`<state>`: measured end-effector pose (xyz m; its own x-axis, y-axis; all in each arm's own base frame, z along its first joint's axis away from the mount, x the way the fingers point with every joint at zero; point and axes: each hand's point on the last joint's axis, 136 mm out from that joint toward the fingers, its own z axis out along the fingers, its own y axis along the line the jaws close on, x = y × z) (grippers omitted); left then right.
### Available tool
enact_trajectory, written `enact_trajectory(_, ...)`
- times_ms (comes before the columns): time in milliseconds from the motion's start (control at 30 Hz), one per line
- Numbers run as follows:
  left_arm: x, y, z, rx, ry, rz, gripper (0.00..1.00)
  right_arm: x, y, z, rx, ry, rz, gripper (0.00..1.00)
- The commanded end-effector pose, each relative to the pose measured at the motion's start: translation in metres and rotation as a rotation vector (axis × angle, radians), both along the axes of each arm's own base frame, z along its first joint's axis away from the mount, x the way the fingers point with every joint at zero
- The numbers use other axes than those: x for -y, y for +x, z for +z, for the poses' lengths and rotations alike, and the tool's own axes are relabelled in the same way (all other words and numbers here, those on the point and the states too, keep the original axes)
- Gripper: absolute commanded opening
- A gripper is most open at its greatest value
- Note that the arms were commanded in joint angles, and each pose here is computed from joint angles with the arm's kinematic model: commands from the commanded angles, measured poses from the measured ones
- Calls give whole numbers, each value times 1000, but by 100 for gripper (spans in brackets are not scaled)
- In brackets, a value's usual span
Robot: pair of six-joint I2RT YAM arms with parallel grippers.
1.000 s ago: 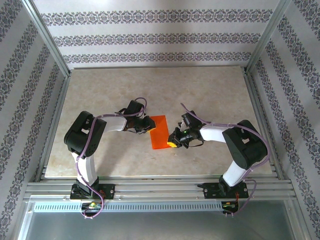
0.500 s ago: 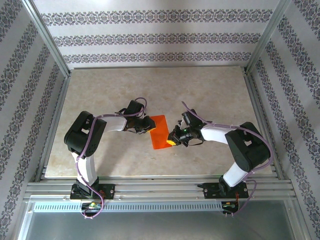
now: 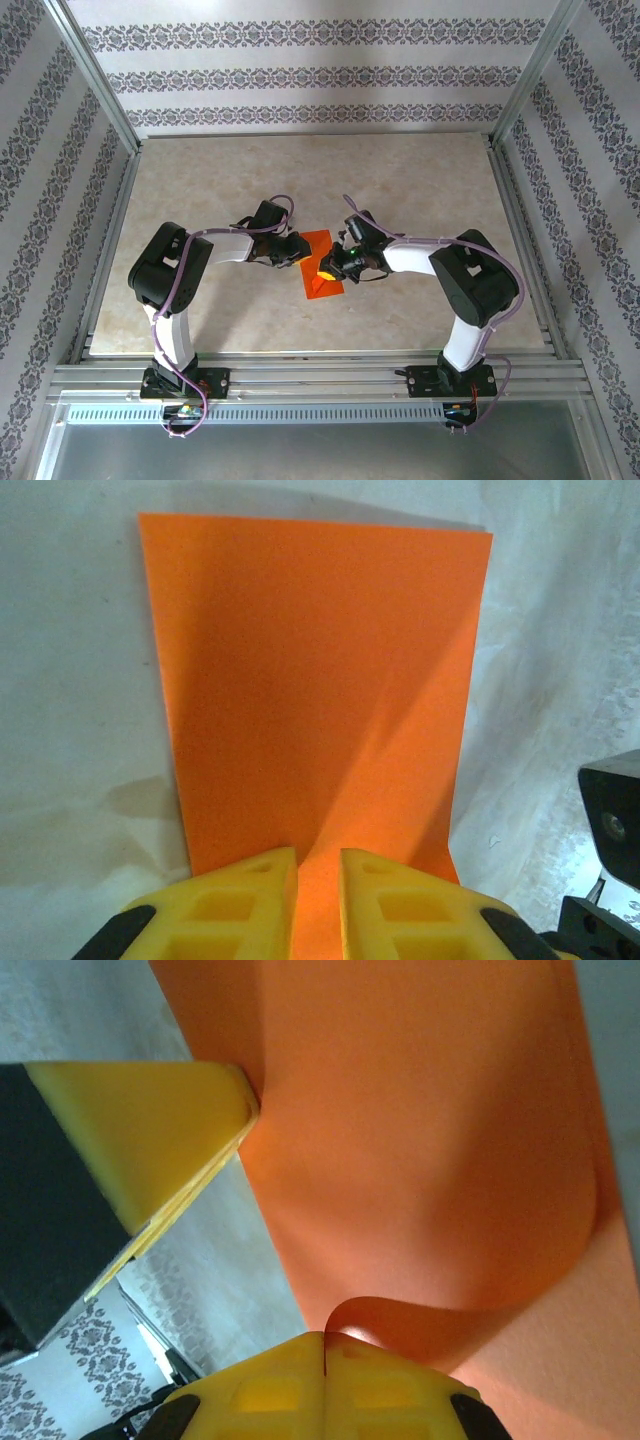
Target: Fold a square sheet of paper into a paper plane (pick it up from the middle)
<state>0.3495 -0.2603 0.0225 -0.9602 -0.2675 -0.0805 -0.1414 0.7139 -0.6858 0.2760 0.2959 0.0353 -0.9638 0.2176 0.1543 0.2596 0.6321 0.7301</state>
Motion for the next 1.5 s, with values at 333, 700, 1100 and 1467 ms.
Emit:
enact_trajectory(333, -7, -11, -23, -47, 78, -6, 19, -17, 14, -6, 32, 8, -10, 5)
enact_trajectory(700, -7, -12, -24, -51, 77, -6, 17, -21, 10, -12, 22, -5, 22, 5)
enact_trajectory(1100, -8, -12, -25, -54, 78, -2, 16, -25, 14, -14, 27, -4, 27, 5)
enact_trajectory(1467, -8, -13, -25, -56, 77, -3, 16, -24, 12, -21, 17, -19, 31, 5)
